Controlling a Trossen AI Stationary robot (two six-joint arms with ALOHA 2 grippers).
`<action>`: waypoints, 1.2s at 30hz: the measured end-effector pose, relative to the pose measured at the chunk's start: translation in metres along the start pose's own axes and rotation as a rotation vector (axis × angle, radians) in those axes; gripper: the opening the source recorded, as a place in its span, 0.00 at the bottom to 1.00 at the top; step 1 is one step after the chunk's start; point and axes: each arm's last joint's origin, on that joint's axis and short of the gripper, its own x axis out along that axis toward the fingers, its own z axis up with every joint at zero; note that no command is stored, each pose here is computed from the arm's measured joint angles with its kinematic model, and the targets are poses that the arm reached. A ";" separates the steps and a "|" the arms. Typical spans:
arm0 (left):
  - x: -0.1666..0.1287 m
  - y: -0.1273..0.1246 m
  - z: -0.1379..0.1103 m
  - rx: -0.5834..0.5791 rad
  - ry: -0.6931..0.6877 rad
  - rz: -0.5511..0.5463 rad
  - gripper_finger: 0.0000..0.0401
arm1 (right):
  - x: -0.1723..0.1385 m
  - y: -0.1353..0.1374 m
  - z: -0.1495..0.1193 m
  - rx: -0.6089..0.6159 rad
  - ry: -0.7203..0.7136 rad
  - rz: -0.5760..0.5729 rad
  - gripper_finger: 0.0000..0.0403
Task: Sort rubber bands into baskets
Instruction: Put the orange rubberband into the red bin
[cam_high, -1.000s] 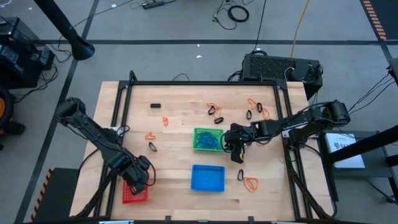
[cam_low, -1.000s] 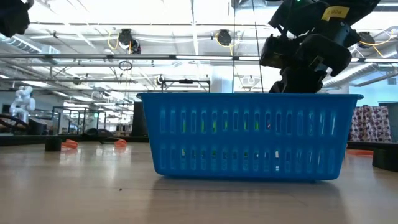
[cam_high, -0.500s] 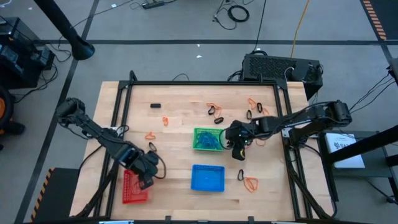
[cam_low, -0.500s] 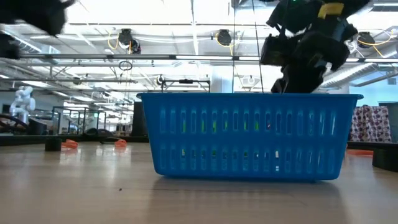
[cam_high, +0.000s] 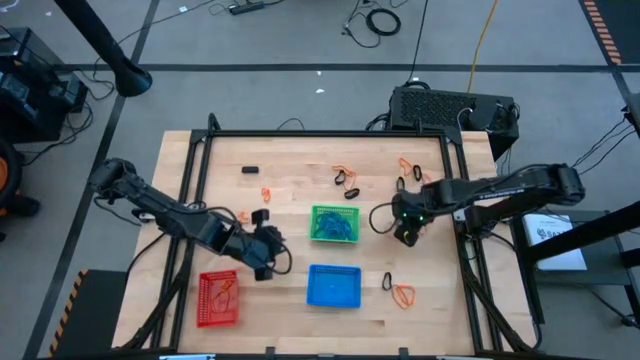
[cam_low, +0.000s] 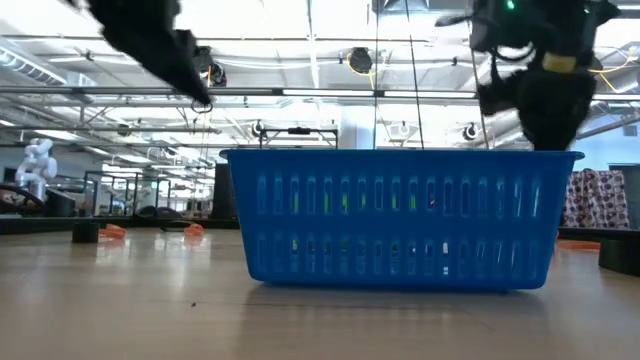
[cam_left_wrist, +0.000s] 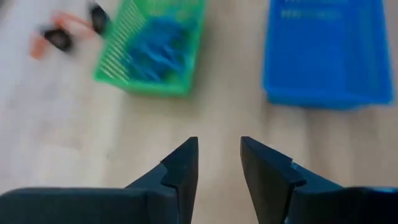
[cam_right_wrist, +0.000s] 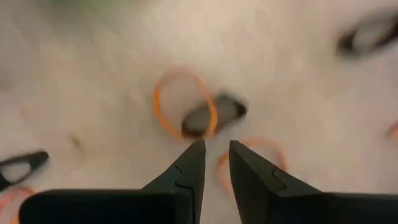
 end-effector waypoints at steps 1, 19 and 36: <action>0.001 0.002 0.002 0.004 -0.017 0.010 0.32 | 0.004 0.000 -0.004 0.019 0.033 0.017 0.16; 0.004 0.008 0.008 0.026 -0.040 0.008 0.32 | 0.043 0.059 -0.081 -0.142 0.224 0.493 0.16; 0.004 0.008 0.008 0.025 -0.043 0.006 0.32 | 0.062 0.082 -0.099 -0.299 0.127 0.419 0.16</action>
